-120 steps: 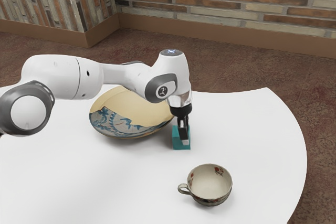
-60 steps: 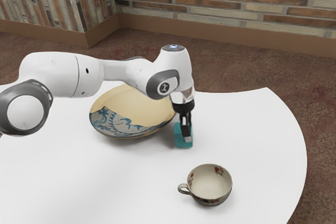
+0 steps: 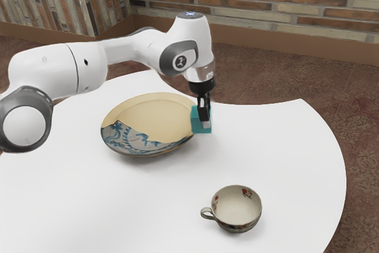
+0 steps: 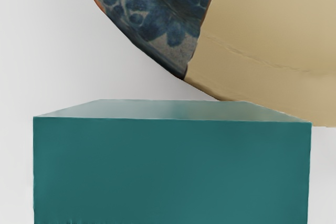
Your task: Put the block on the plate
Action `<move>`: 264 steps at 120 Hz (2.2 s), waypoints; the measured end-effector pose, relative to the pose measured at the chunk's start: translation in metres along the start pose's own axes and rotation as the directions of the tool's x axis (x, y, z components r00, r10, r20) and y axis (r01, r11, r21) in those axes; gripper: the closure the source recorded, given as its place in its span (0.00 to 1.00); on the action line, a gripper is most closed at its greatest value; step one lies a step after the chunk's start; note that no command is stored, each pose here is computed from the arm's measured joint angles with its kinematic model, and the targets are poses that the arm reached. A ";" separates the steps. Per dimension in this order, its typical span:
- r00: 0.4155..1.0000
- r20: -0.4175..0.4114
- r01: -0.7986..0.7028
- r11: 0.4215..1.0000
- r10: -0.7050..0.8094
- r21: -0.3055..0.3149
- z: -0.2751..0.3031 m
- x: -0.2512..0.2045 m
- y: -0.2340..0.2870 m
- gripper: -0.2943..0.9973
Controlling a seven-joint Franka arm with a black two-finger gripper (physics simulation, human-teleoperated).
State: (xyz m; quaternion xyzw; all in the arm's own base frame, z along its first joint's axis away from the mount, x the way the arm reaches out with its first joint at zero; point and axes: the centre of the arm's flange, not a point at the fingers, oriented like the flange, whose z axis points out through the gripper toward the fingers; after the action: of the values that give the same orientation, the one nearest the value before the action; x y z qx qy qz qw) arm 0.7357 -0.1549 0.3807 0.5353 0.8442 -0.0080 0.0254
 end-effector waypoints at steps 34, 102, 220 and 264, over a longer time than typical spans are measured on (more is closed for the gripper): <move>0.996 -0.046 0.077 0.995 -0.074 0.064 0.025 0.092 0.074 0.45; 0.998 -0.058 -0.019 0.992 0.026 0.122 0.046 0.154 0.106 0.33; 0.747 0.003 -0.634 0.713 0.664 0.300 -0.223 0.130 -0.147 0.23; 0.450 0.083 -0.886 0.434 0.889 0.162 -0.212 0.273 -0.082 0.23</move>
State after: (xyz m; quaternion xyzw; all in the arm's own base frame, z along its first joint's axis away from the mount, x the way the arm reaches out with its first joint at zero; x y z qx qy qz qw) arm 0.5383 0.0653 0.5775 0.8982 0.4336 -0.0666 -0.0291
